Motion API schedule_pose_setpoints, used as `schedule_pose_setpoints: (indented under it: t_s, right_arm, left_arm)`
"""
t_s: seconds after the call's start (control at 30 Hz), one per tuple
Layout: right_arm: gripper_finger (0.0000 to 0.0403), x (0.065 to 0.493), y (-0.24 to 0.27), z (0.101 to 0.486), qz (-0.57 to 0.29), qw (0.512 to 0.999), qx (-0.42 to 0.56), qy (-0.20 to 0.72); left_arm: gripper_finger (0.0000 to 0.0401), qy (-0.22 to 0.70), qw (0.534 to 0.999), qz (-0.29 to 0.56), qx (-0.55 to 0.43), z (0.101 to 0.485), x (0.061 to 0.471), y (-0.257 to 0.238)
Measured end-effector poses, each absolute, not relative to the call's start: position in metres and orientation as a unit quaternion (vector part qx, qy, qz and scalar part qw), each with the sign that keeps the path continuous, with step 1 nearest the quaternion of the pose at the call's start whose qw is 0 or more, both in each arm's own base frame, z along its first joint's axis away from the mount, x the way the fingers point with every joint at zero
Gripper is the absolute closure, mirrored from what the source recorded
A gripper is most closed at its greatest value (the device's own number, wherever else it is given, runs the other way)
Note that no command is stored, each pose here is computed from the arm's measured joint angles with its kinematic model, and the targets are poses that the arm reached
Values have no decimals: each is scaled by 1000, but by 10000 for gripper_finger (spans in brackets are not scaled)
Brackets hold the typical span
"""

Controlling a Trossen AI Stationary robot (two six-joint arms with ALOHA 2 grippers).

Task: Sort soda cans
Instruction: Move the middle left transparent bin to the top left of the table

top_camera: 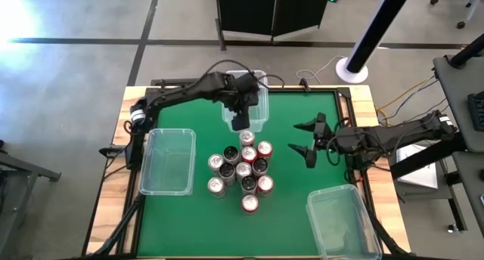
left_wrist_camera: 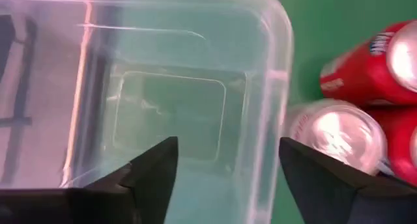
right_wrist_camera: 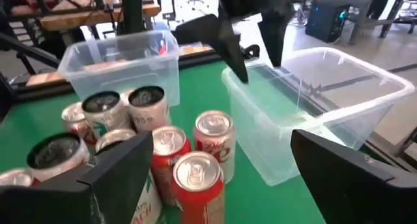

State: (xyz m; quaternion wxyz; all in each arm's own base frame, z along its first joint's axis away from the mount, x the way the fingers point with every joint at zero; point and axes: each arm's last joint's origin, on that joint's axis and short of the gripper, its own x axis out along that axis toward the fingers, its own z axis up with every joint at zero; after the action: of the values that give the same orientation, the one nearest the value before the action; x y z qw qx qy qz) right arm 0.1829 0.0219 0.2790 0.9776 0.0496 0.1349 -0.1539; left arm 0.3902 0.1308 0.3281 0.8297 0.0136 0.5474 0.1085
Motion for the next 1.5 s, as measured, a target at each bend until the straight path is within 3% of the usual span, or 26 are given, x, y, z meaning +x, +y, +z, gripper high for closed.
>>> schedule_pose_setpoints:
  t_s: [0.13, 0.23, 0.57, 0.87, 1.1, 1.27, 1.5]
  right_arm:
    - [39, 183, 22, 289, -153, 979, 55, 122]
    - [39, 186, 23, 296, -152, 980, 62, 114]
    - [39, 210, 31, 284, -140, 977, 34, 155]
    - [39, 227, 52, 279, -101, 987, 25, 126]
    - [39, 232, 61, 277, -88, 988, 40, 119]
    - [39, 238, 63, 268, -95, 985, 47, 135]
    - [39, 242, 63, 264, -96, 984, 44, 142]
  left_arm:
    - [116, 544, 834, 79, -41, 362, 379, 118]
    - [113, 577, 812, 49, -69, 379, 364, 98]
    - [113, 563, 825, 18, -35, 418, 301, -4]
    - [113, 593, 800, 32, -88, 391, 224, -78]
    - [113, 600, 799, 43, -5, 348, 174, -117]
    - [113, 609, 792, 39, -5, 324, 156, -134]
    - [113, 602, 798, 20, -32, 320, 157, -146]
